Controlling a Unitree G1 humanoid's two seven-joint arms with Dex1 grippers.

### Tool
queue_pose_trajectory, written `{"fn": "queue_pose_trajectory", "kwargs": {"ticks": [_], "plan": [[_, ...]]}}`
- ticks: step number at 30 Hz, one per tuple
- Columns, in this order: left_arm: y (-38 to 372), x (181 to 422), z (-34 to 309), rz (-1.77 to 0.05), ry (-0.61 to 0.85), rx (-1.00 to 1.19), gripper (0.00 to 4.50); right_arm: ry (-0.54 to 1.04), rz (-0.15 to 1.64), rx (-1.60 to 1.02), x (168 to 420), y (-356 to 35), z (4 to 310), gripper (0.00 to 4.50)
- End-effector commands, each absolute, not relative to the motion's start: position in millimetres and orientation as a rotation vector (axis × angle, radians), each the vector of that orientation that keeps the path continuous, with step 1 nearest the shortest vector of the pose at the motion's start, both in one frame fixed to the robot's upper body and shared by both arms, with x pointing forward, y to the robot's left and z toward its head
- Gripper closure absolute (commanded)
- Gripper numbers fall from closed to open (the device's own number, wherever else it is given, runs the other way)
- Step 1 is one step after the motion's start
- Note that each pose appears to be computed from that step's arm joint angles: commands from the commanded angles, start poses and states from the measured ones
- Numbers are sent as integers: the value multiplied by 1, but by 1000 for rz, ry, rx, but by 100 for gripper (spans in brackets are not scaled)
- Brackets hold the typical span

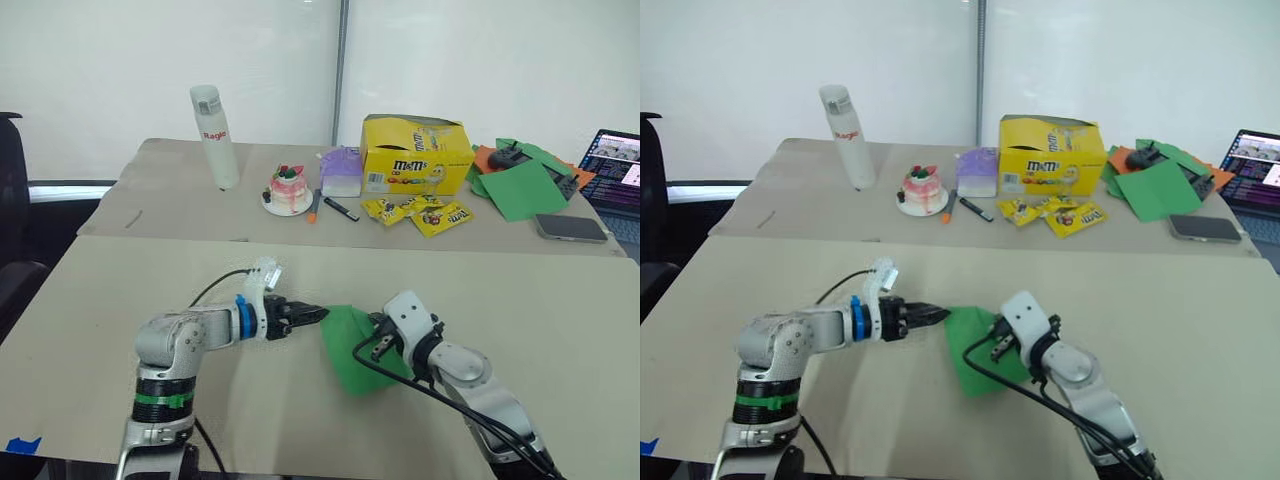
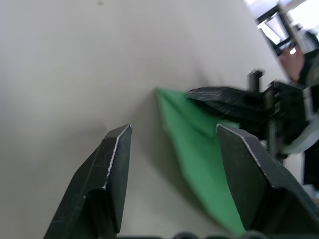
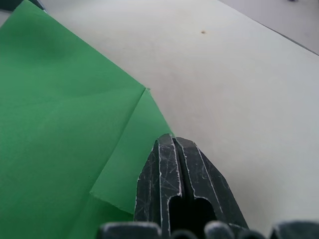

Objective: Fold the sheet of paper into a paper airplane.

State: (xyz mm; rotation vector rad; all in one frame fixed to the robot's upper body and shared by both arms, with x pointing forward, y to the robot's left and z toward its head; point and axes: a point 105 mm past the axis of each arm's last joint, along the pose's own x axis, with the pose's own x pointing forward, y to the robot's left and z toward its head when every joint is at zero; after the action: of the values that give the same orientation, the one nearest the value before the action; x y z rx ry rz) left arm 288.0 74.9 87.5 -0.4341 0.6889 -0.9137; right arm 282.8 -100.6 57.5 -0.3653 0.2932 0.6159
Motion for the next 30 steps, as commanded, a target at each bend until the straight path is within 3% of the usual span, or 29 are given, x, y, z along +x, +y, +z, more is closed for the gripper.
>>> {"fn": "queue_pose_trajectory", "kwargs": {"ticks": [1, 2, 9, 14, 18, 22, 30], "plan": [[72, 286, 86, -891, 699, -399, 166, 348, 642, -370, 278, -99, 44, 450], [71, 285, 83, -882, 707, -390, 222, 348, 642, -370, 278, -98, 44, 450], [67, 290, 81, -861, 704, -388, 448, 319, 600, -291, 283, -102, 57, 450], [68, 300, 84, -858, 667, -300, 448, 267, 613, -296, 285, -101, 77, 450], [72, 312, 87, -886, 608, -94, 448, 210, 669, -332, 283, -95, 100, 450], [66, 328, 104, -941, 542, -48, 448, 217, 662, -322, 283, -96, 100, 450], [48, 330, 112, -1104, 490, 156, 448, 254, 627, -289, 286, -96, 88, 450]]}}
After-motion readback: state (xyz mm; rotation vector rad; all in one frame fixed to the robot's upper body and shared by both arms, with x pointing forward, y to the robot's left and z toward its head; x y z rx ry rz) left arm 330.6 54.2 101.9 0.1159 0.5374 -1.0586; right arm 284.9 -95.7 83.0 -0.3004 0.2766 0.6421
